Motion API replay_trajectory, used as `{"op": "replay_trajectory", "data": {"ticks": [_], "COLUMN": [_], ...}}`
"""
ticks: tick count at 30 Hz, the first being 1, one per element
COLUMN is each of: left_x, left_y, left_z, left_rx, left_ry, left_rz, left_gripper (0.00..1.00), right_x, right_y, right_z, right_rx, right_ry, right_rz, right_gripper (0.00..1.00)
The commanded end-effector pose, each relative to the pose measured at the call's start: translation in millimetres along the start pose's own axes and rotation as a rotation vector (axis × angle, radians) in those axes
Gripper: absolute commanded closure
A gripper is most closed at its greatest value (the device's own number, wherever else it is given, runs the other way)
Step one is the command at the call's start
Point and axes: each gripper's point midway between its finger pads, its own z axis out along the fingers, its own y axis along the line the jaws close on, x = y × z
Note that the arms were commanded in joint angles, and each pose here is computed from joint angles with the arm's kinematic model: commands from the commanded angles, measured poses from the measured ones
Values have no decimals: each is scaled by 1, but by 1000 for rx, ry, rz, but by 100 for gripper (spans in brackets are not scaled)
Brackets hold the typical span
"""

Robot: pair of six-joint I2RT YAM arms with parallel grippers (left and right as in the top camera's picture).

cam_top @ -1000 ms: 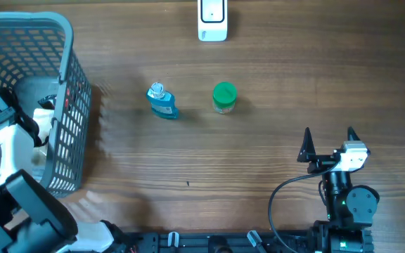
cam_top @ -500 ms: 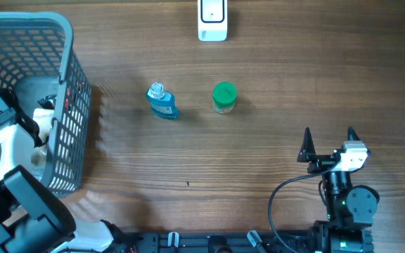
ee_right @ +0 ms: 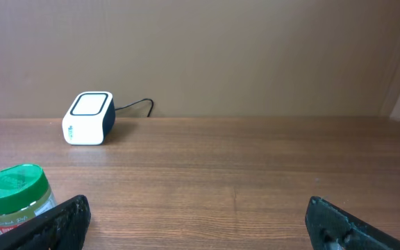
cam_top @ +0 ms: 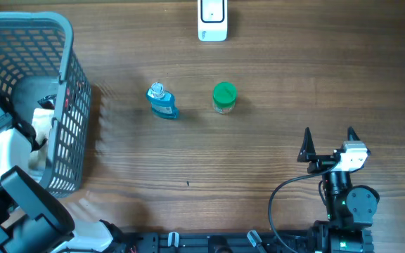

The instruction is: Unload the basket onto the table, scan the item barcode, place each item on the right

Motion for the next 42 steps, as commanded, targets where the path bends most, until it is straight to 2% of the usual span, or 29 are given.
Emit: {"op": "replay_trajectory", "data": {"ticks": [1,26,27,29,30,35,42], "left_x": [9,27,27,27,27,27,19], "left_y": [16,11,11,11,11,11,8], "left_z": [14,35,35,35,35,35,26], "left_rx": [-45,-49,-48,-49,-49,-49,-28], "left_ry": [15,40,39,40,40,40,23], "left_rz": [-28,-6,-7,-6,-6,-6,-21], "left_gripper": [0,0,1,14,16,43,43], "right_x": [-1,-1,-1,-1,-1,-1,-1], "right_y": [3,3,3,3,3,3,3], "right_z": [0,0,0,0,0,0,0], "right_rx": [-15,-15,-15,-15,-15,-15,-15], "right_ry": [-4,-4,-4,-4,-4,-4,-4], "right_rz": [-9,-9,-9,-9,-9,-9,-9], "right_gripper": [0,0,0,0,0,0,0]}}
